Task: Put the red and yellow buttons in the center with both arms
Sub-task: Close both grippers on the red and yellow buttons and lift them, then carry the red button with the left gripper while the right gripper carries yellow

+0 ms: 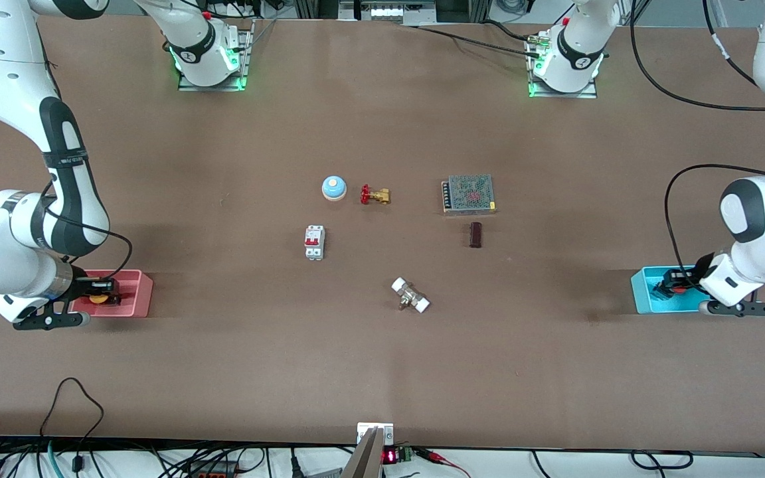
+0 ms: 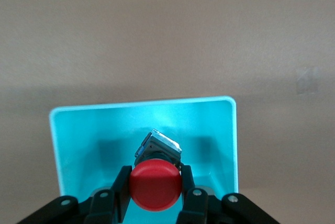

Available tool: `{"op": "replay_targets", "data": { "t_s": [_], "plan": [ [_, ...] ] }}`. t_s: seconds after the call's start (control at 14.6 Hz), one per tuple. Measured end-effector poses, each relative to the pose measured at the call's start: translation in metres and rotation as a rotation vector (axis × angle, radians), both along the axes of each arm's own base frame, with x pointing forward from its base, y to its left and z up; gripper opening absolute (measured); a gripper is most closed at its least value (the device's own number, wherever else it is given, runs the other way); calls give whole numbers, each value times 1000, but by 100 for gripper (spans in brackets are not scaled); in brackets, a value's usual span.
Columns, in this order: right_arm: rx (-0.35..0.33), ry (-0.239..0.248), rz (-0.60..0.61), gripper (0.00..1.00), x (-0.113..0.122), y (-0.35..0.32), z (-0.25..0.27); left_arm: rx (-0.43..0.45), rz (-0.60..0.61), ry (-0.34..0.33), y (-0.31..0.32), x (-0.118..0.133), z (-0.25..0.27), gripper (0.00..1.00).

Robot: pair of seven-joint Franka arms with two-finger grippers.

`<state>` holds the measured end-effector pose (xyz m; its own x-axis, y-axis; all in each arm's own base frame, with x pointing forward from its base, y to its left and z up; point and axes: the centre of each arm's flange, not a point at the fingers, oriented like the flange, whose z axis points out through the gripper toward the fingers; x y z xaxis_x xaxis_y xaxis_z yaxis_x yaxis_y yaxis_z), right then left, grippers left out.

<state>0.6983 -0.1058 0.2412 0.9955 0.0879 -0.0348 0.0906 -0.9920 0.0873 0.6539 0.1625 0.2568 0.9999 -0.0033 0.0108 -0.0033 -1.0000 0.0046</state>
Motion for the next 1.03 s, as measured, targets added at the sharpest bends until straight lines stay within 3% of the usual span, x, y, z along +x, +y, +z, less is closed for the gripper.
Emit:
{"op": "replay_targets", "data": {
  "t_s": [0.48, 0.68, 1.03],
  "plan": [
    [-1, -11, 0, 41, 2, -1, 3, 13, 3, 38, -49, 10, 102, 42],
    [-2, -36, 5, 41, 10, 3, 27, -14, 63, 44, -113, 14, 110, 42],
    [13, -3, 36, 41, 4, 37, 105, -33, 121, 72, -204, 12, 101, 42]
  ]
}}
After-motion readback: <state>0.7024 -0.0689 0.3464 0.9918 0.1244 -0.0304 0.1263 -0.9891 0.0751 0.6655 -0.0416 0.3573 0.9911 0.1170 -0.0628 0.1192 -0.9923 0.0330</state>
